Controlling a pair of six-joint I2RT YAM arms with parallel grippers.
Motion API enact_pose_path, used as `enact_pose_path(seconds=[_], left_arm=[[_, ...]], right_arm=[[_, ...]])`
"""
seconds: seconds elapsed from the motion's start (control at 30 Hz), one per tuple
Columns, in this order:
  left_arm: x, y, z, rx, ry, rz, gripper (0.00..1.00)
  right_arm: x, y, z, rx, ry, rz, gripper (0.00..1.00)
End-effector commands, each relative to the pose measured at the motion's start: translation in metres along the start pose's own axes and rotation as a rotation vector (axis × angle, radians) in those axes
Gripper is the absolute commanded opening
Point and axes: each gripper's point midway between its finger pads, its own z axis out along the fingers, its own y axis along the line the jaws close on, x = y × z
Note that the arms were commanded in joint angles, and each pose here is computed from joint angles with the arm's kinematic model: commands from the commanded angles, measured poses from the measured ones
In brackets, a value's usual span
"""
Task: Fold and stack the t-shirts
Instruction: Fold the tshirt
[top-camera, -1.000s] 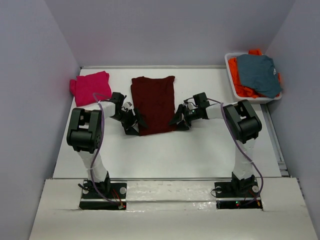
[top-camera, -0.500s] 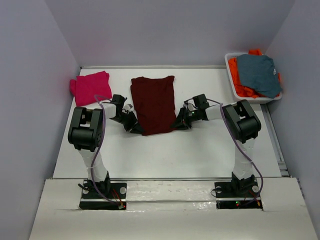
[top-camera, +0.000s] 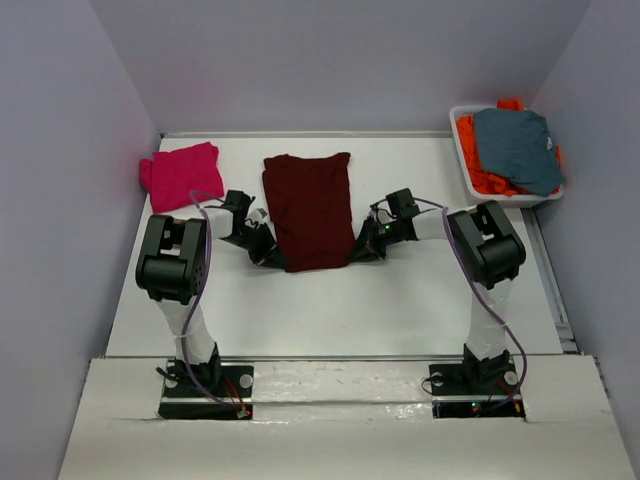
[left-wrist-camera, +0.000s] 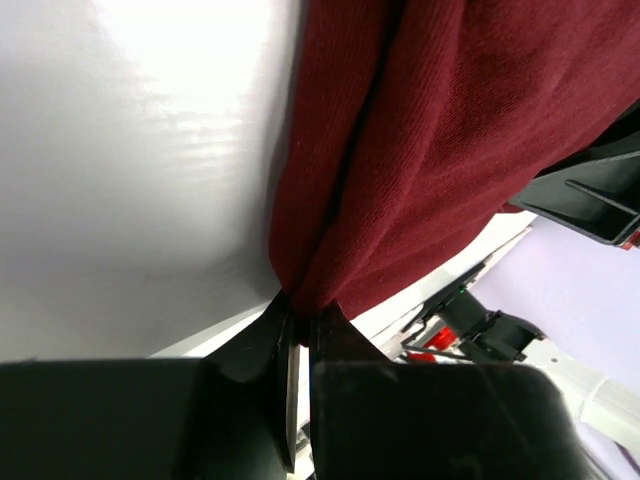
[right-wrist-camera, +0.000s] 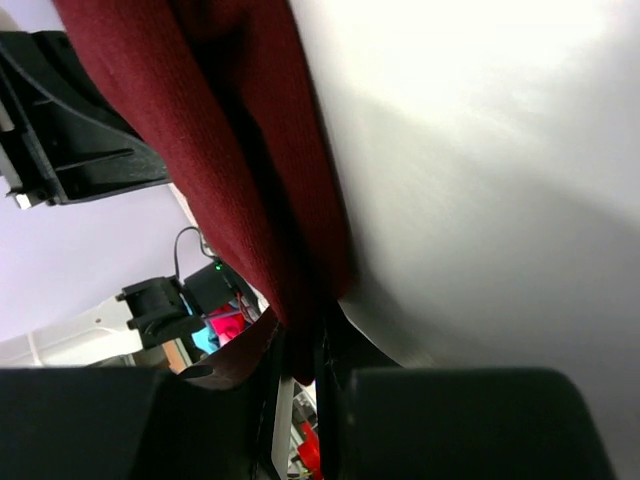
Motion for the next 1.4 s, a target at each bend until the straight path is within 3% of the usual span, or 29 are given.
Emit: enact_pose_path(seconds=[0.0, 0.3, 0.63, 0.87, 1.07, 1.37], left_arm=[[0.021, 0.019, -0.003, -0.114, 0.008, 0.06, 0.06], [0.074, 0.01, -0.018, -0.142, 0.034, 0.148, 0.06], [0.127, 0.03, -0.053, -0.184, -0.019, 0.18, 0.06], [0.16, 0.03, -0.066, -0.184, -0.03, 0.235, 0.06], [0.151, 0.018, -0.072, -0.166, -0.08, 0.274, 0.06], [0.089, -0.079, -0.109, -0.074, -0.28, 0.412, 0.06]], right_arm=[[0.026, -0.021, -0.014, 0.136, 0.03, 0.045, 0.07], [0.061, 0.007, -0.049, 0.163, 0.089, -0.058, 0.07], [0.14, 0.019, -0.06, 0.202, 0.205, -0.095, 0.07], [0.181, 0.032, -0.083, 0.177, 0.187, -0.09, 0.07], [0.178, 0.046, -0.094, 0.197, 0.127, -0.125, 0.07], [0.133, 0.082, -0.089, 0.214, 0.036, -0.203, 0.07]])
